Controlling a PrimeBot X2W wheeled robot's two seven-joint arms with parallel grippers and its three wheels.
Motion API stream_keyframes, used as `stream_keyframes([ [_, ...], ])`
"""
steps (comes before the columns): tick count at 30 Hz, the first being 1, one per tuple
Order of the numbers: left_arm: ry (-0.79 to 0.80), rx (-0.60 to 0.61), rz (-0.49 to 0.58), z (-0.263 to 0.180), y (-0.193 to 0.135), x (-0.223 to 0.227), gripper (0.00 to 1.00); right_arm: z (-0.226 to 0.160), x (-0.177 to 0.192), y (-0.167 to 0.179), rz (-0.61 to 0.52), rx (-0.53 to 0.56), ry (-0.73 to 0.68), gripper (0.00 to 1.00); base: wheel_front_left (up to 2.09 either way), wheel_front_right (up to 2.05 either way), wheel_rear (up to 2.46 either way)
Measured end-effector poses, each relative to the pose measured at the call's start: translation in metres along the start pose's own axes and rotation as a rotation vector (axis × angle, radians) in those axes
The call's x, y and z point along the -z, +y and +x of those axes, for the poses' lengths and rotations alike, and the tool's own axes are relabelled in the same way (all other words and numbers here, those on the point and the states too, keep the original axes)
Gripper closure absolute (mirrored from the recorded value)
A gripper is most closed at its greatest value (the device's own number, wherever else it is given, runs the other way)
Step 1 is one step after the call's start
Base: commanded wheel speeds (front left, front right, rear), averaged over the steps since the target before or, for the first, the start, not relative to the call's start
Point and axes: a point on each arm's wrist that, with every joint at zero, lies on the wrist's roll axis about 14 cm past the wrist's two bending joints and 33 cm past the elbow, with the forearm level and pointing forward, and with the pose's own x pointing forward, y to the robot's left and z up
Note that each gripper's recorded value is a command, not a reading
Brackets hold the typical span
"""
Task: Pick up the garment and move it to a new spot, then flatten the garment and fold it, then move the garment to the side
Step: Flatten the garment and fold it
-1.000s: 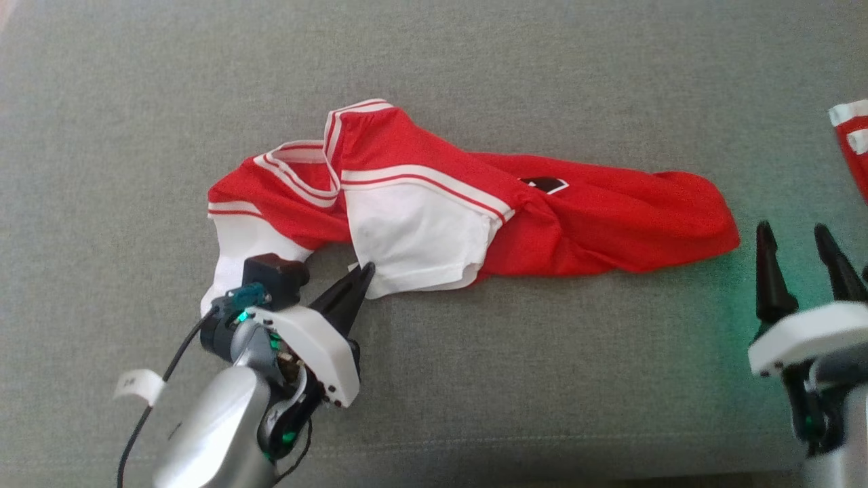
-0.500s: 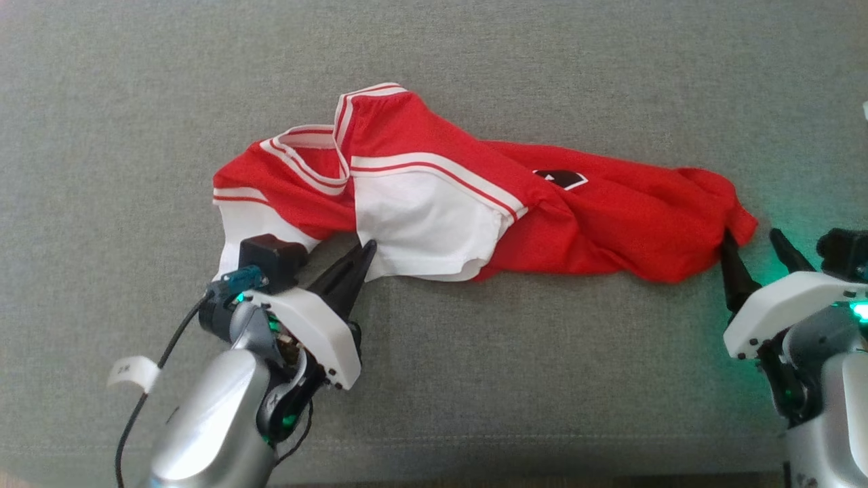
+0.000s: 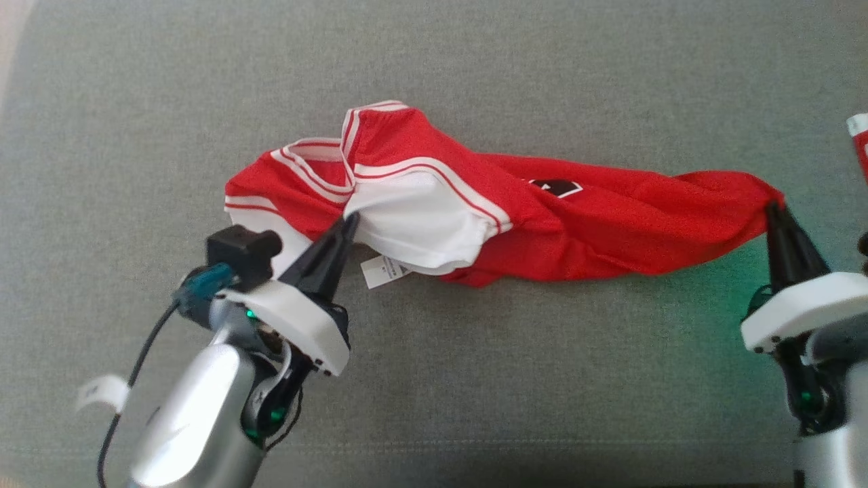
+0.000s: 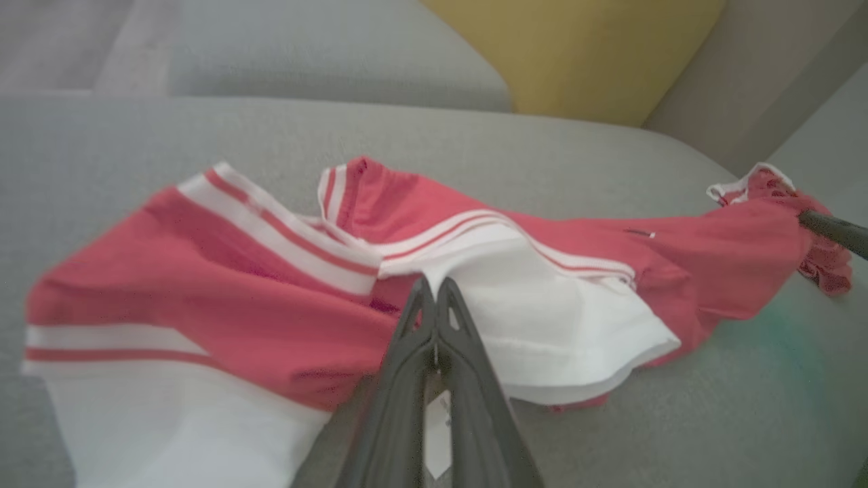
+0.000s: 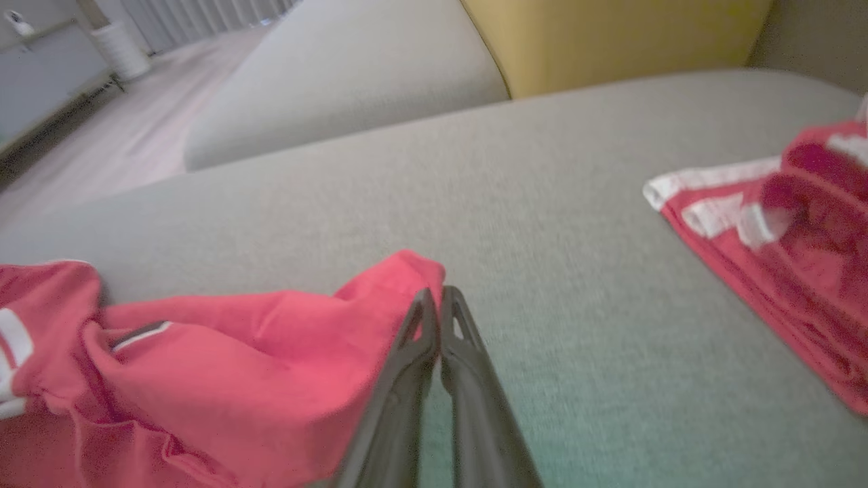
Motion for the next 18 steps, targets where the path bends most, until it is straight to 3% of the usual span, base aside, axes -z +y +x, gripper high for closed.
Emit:
stream_keyframes([
  [11,-0.352,-0.010,0.121,-0.039,-0.012,-0.119,1.00,-0.054,-0.118,0.017,-0.067,-0.051,-0.392,1.00,0.00,0.00,0.00],
  [18,-0.617,0.019,0.307,-0.075,-0.034,-0.226,1.00,-0.108,-0.229,0.034,-0.088,-0.103,-0.710,1.00,0.00,0.00,0.00],
])
